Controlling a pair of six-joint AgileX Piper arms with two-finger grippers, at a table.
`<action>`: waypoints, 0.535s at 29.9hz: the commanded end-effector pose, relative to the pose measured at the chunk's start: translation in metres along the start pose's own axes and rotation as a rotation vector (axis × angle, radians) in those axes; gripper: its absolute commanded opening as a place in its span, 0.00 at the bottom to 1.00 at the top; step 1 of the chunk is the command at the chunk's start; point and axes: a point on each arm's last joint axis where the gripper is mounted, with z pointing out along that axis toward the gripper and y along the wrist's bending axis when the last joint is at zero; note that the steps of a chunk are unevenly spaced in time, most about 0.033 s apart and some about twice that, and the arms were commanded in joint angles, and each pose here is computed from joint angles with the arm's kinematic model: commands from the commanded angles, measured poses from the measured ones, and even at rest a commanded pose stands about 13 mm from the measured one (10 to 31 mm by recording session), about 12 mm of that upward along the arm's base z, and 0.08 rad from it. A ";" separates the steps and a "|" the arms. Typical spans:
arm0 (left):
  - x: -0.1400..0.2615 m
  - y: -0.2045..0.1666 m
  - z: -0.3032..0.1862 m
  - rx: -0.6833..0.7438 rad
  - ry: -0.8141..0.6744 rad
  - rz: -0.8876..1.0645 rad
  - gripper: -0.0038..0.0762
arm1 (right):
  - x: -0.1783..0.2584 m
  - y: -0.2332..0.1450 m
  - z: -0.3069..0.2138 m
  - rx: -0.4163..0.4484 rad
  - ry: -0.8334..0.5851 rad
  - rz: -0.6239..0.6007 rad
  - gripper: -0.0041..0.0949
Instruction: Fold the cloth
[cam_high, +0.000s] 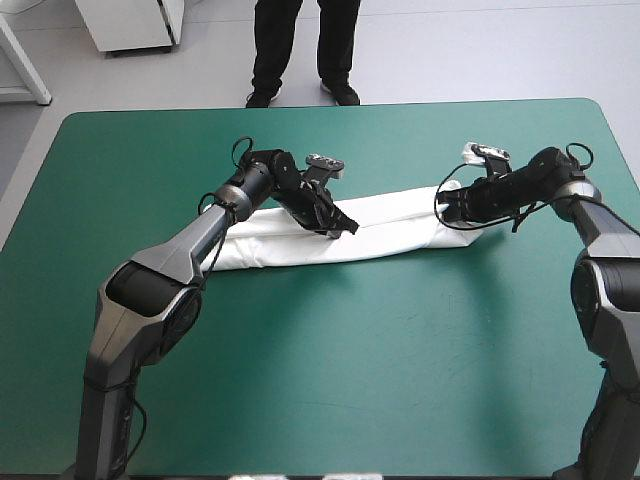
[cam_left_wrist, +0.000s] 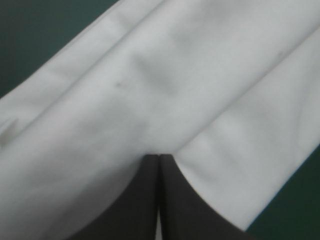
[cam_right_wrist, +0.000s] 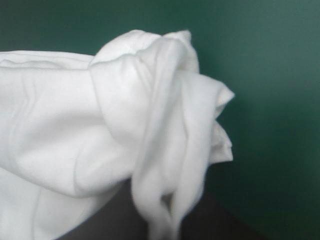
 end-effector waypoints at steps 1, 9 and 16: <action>-0.007 -0.008 -0.028 -0.022 -0.046 0.034 0.04 | 0.001 0.011 -0.004 -0.023 0.044 -0.053 0.03; -0.007 -0.007 -0.028 -0.028 -0.048 0.035 0.04 | -0.032 0.045 -0.055 -0.090 -0.056 -0.113 0.03; -0.005 -0.008 -0.027 -0.021 -0.020 0.027 0.04 | -0.048 0.077 -0.110 -0.101 -0.180 -0.180 0.03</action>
